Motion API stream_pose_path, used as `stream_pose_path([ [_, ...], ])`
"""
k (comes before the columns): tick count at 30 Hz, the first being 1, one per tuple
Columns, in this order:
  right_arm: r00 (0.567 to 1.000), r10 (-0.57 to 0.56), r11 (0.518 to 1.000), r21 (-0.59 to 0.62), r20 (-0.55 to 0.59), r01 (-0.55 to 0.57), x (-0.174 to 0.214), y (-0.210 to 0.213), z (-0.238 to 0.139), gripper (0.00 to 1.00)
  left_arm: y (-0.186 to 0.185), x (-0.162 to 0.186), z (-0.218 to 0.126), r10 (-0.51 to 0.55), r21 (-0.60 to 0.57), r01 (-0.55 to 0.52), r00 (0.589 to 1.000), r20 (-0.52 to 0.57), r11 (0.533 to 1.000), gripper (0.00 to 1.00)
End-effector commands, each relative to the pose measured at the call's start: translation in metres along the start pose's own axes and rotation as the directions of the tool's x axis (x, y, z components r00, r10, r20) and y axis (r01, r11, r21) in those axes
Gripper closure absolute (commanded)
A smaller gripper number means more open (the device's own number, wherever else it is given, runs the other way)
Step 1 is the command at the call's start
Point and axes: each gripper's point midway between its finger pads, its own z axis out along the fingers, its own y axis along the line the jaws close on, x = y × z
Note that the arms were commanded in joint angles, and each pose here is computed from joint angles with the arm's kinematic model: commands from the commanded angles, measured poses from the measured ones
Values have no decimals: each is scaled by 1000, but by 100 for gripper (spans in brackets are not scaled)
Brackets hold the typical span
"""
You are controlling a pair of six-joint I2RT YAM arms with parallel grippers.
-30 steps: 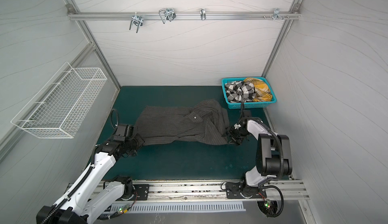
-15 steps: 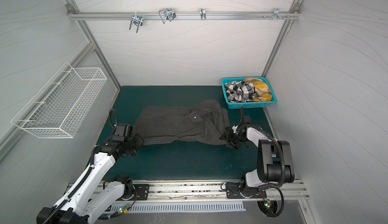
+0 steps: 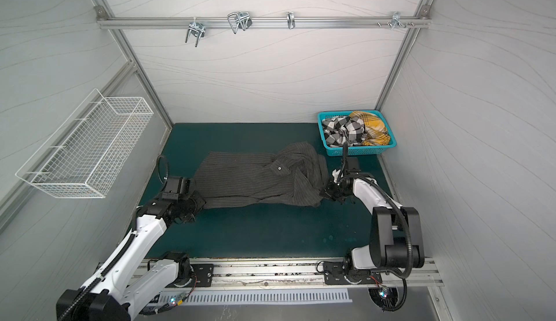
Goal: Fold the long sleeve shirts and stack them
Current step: 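Lift the grey shirt high with both grippers, stretching it out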
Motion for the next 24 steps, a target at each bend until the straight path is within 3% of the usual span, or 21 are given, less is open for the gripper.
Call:
stream_pose_path([
  [1,982,-154,988,24,114,152,-39,51,-35,100,-41,-66,-16,-7,39,0,983,182,999,100],
  [4,955,-217,974,-15,204,225,-99,110,-70,100,-78,-129,-25,-83,52,72,962,259,996,100],
  [6,908,-257,954,-63,331,293,-147,166,-122,100,-117,-183,-53,-169,128,135,936,310,983,100],
  [8,841,-278,924,-111,464,366,-176,217,-181,100,-152,-228,-102,-245,239,161,893,377,957,100],
  [10,747,-280,882,-145,603,448,-189,258,-250,100,-179,-263,-165,-296,336,139,827,478,932,100],
  [12,674,-212,834,-228,707,502,-191,280,-314,100,-191,-281,-221,-338,401,116,768,544,909,100],
  [13,660,-161,817,-275,734,506,-191,281,-337,100,-192,-284,-242,-352,422,107,748,562,900,100],
  [15,656,-85,802,-339,750,491,-187,271,-364,100,-185,-279,-266,-369,439,103,727,579,892,100],
  [18,681,-92,804,-349,727,482,-162,254,-357,100,-156,-253,-265,-368,415,123,721,587,902,100],
  [20,737,-95,837,-348,669,423,-140,230,-329,100,-136,-226,-241,-337,386,123,761,555,914,100],
  [24,869,-92,918,-296,486,262,-76,162,-239,100,-77,-142,-150,-229,223,155,905,358,962,100],
])
